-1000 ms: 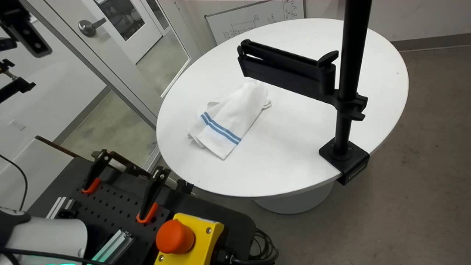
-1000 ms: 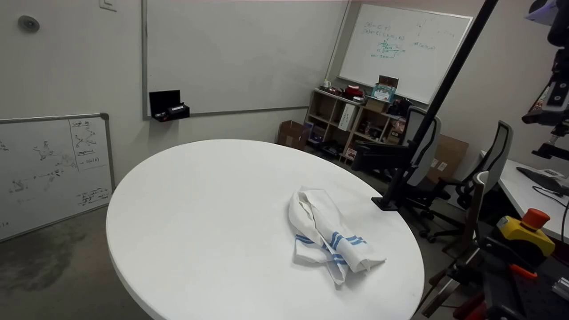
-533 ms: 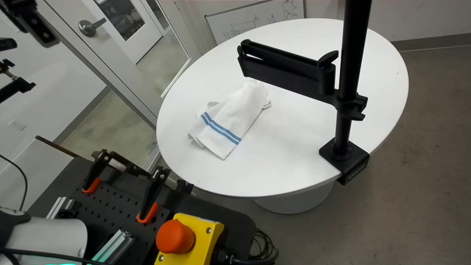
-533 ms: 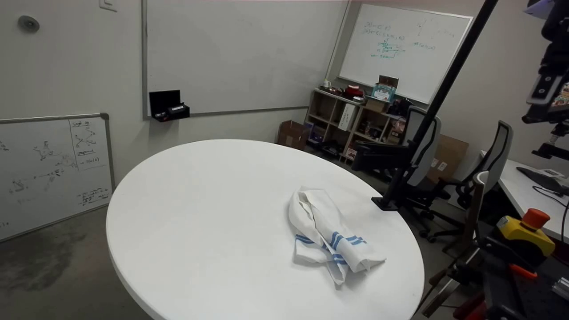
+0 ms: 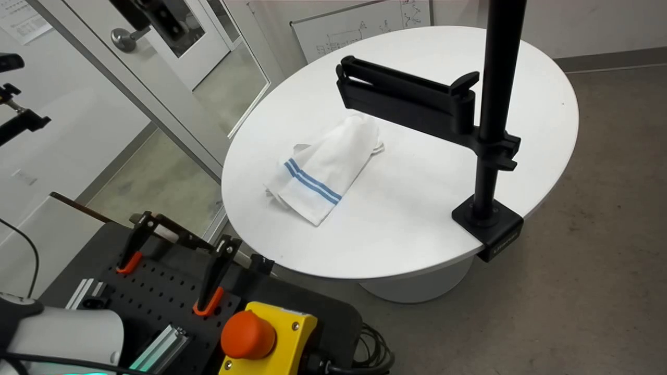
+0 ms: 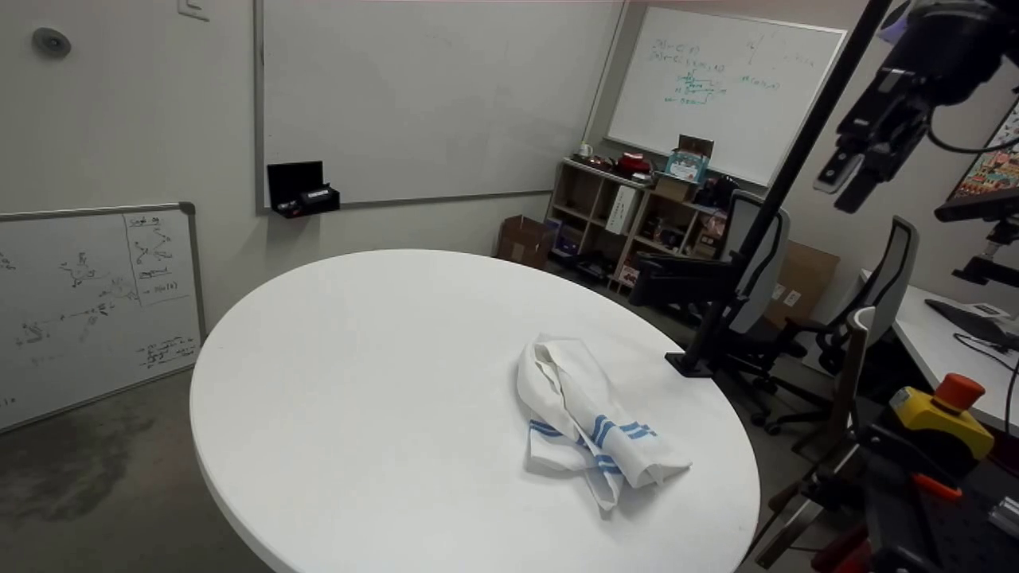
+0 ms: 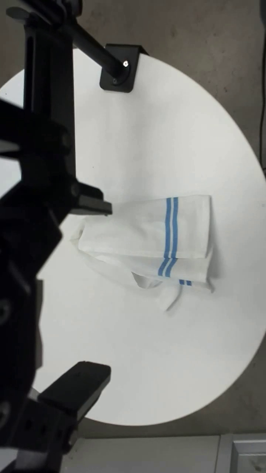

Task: Get the towel from the table and put it on the black object

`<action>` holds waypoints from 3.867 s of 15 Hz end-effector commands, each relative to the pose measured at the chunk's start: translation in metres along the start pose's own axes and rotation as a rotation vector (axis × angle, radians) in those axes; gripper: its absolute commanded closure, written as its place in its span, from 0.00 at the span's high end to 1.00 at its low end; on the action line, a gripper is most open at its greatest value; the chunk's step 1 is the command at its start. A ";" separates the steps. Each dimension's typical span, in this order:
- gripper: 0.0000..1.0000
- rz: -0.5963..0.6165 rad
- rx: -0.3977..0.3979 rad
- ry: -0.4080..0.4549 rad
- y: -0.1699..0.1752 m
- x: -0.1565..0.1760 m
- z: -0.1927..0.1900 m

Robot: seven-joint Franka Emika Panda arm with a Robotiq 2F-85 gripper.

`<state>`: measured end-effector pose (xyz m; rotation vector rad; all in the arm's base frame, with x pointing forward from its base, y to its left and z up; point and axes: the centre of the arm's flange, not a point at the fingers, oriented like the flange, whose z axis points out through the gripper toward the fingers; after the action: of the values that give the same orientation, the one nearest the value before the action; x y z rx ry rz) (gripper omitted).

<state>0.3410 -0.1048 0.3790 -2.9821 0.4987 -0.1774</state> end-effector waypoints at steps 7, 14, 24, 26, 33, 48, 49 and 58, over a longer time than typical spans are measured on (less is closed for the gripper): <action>1.00 -0.054 -0.091 0.043 -0.021 0.075 0.136; 1.00 -0.038 -0.134 0.000 -0.035 0.135 0.219; 1.00 -0.032 -0.191 -0.035 -0.072 0.158 0.307; 1.00 -0.047 -0.201 -0.046 -0.084 0.151 0.321; 1.00 -0.086 -0.244 -0.043 -0.089 0.141 0.365; 0.55 -0.025 -0.297 -0.030 -0.058 0.163 0.386; 0.46 -0.022 -0.298 -0.032 -0.057 0.164 0.387; 0.00 -0.009 -0.274 -0.039 -0.059 0.160 0.375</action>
<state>0.5590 -0.0716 0.0227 -3.2649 0.5199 -0.0416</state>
